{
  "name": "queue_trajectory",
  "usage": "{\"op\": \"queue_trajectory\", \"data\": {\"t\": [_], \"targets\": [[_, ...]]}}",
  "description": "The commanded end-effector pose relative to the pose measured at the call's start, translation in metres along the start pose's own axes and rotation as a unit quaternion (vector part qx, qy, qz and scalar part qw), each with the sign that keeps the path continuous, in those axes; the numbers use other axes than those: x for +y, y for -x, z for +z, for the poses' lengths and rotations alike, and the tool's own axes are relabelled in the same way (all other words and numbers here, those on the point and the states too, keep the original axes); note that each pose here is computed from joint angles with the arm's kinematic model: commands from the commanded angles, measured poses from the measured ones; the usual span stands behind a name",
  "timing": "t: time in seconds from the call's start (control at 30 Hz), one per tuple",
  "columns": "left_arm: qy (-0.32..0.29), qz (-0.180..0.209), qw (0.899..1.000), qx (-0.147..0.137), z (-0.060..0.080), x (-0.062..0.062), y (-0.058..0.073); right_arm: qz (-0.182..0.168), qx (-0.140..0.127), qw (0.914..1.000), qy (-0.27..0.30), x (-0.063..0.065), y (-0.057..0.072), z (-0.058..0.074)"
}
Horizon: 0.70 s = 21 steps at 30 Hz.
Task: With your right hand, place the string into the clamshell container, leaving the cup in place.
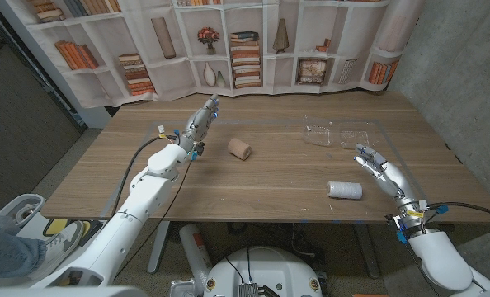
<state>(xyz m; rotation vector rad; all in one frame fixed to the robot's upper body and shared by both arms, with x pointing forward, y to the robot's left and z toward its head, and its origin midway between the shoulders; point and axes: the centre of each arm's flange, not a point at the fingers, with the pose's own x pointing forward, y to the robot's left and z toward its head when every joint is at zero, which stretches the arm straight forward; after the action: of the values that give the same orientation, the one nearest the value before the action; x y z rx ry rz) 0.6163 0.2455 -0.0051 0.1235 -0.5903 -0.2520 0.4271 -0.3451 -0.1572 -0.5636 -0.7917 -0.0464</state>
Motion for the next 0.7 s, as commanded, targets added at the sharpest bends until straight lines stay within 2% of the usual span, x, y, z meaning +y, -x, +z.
{"op": "queue_trajectory", "data": {"t": [0.03,0.27,0.7], "targets": [[0.006,-0.002,1.0,0.0,-0.004,-0.005,-0.004,-0.003,-0.008,0.9971,0.075,-0.001,0.006,0.008],[0.006,-0.004,1.0,0.003,-0.007,-0.006,-0.005,0.0,-0.01,0.9944,0.105,-0.001,0.007,0.011],[0.008,-0.005,1.0,0.003,-0.008,-0.005,-0.009,0.009,-0.008,0.9849,0.173,0.002,0.006,0.023]]}}
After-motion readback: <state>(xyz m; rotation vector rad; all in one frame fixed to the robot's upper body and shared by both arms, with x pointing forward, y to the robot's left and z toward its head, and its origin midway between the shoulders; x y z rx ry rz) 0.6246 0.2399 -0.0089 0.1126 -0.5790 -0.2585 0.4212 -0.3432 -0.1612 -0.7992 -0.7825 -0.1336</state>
